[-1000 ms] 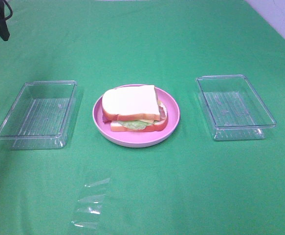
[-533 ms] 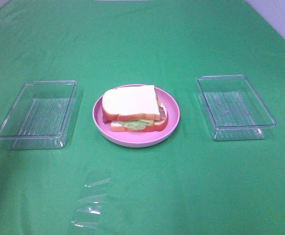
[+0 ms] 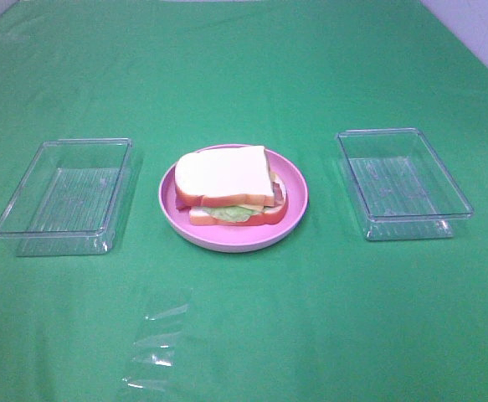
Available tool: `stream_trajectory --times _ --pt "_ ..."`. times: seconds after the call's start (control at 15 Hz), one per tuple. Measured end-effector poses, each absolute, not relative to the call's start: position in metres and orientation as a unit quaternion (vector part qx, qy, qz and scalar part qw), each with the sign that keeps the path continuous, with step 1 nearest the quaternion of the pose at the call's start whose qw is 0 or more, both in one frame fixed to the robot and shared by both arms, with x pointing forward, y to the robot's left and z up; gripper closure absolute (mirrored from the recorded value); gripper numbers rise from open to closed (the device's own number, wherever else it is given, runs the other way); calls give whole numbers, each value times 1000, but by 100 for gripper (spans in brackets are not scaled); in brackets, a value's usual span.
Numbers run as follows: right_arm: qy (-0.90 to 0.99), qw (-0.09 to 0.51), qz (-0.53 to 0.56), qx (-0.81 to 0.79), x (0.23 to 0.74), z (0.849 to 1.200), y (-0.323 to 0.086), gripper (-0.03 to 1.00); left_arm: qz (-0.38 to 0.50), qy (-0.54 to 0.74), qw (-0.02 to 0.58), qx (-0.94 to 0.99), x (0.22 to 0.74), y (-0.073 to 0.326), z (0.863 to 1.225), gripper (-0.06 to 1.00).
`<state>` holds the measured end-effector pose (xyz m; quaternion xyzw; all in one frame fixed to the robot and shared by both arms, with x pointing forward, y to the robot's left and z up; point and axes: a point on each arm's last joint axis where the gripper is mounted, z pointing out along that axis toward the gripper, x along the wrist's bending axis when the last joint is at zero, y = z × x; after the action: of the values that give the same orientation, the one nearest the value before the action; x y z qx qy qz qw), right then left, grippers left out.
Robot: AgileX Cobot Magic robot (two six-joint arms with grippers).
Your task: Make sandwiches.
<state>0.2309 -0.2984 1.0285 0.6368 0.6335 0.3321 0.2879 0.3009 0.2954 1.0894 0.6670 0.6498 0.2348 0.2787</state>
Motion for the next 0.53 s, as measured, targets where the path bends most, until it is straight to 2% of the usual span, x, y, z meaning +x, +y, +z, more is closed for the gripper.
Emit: stream_trajectory --times 0.27,0.53 --pt "634 288 332 637 231 1028 -298 -1 291 622 327 649 255 293 1060 -3" --pt "634 288 332 637 231 1028 -298 -1 338 599 365 628 237 293 1056 -3"
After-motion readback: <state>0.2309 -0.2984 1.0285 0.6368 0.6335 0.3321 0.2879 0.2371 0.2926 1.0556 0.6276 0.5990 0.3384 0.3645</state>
